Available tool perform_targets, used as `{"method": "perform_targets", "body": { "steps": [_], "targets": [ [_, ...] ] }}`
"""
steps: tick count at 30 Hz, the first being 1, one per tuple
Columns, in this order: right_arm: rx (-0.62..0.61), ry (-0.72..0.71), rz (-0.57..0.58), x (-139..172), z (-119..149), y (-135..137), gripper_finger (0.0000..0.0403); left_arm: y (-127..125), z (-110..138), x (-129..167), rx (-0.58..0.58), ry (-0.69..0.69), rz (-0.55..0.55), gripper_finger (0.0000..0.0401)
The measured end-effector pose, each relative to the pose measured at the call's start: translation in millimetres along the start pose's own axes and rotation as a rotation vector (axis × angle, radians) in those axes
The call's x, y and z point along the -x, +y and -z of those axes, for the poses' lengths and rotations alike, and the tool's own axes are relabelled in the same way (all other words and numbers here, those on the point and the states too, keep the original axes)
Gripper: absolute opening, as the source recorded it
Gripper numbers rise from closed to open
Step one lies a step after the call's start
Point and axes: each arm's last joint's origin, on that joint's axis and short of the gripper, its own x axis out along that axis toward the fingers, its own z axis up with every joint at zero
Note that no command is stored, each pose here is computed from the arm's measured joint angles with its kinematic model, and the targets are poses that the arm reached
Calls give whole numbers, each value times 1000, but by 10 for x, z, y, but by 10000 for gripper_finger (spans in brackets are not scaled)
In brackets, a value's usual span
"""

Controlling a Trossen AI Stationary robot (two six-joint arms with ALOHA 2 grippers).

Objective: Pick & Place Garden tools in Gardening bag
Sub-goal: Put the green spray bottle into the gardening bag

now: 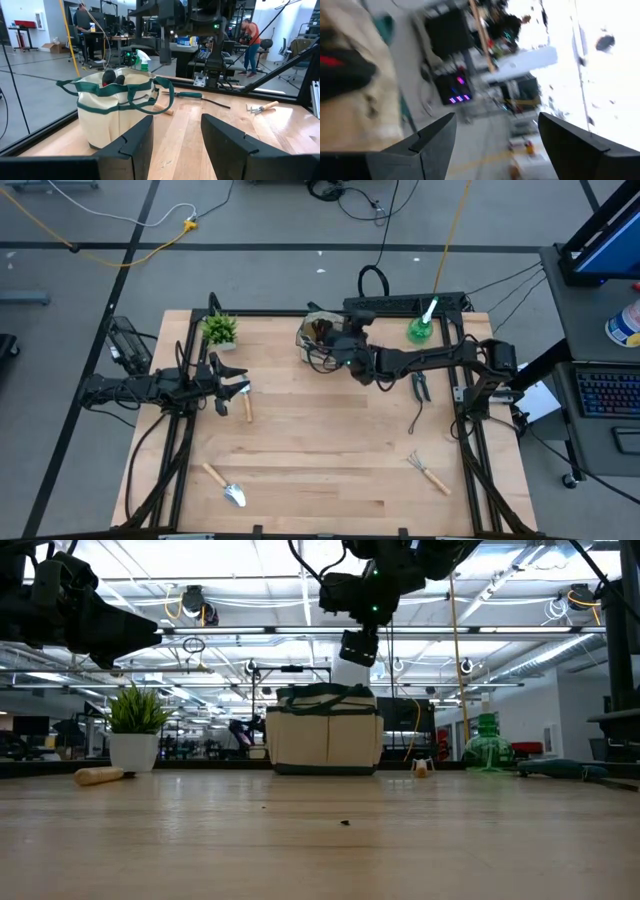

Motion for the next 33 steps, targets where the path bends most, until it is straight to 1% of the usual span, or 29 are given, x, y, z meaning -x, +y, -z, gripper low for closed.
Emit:
{"method": "perform_targets", "body": {
  "steps": [3,5,12,18,23,33],
  "targets": [
    [10,58,49,29,14,-5,272,0,-1,0,0,-1,0,170],
    [-4,55,52,59,11,-18,272,0,0,0,0,0,0,170],
    [-59,53,66,171,43,-220,272,0,-1,0,2,-1,0,170],
    [-231,63,101,234,119,-594,272,0,-1,0,2,-1,1,170],
    [-380,51,114,309,250,-897,272,0,-1,0,3,-2,1,170],
    [-587,33,129,439,642,-1239,272,0,-2,0,3,-2,1,170]
  ]
}}
